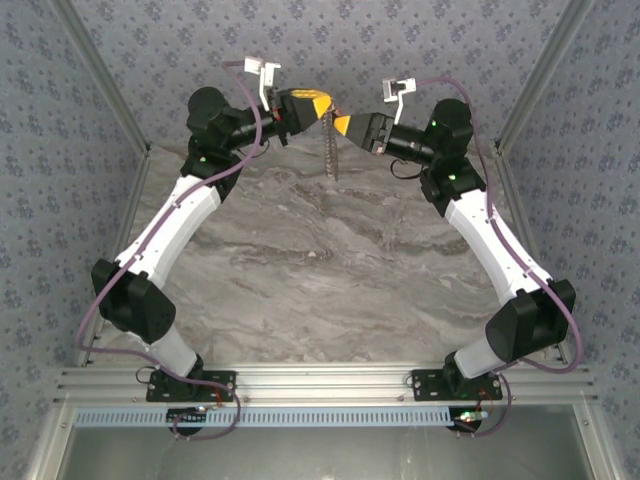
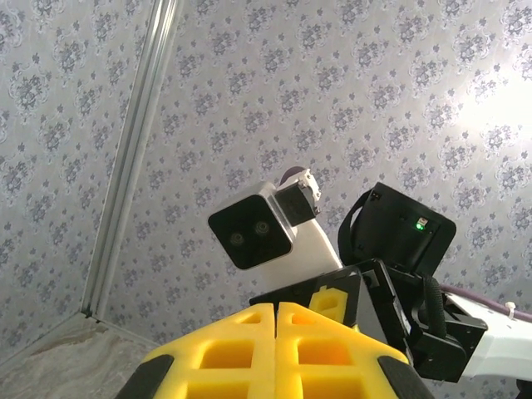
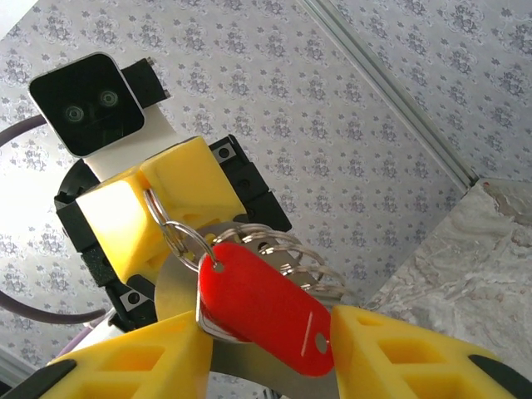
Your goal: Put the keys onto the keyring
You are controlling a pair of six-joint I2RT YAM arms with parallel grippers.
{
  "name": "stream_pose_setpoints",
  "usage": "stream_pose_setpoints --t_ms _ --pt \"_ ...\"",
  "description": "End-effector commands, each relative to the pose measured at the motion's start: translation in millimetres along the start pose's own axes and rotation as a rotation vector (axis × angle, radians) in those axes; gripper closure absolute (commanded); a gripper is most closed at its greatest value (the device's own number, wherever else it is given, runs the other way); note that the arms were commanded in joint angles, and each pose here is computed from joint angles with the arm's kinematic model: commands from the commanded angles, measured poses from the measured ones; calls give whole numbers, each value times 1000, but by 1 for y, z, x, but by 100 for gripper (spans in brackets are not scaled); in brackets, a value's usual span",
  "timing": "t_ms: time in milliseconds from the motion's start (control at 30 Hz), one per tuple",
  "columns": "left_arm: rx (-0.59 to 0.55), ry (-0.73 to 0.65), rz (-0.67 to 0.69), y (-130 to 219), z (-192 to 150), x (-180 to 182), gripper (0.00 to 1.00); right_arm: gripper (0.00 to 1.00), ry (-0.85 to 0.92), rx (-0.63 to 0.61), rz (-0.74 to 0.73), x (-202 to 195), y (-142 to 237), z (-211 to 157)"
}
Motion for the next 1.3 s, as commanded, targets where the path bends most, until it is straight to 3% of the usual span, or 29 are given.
stream_pose_setpoints --t_ms 0,300,600,1267 --pt "-42 -43 -41 1 16 -10 100 61 53 -5 31 19 1 3" --pt "-41 -44 -44 2 16 -11 100 83 60 4 26 22 1 -1" --pt "-44 -51 -41 3 19 -9 100 99 69 15 2 23 3 -5" --pt "-48 -50 -40 2 20 -6 100 100 76 136 -39 18 -7 -35"
Point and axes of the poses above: each hand's point on the last joint's axis, 136 mm out from that joint toward the fingers, its own y axis back along the fingers, its own x axis along the line the jaws close on, z = x × y, the point moved 5 cm from there along y, back along the fingers, and after that the axes turned 11 degrees about -y, right-handed, at the moved point
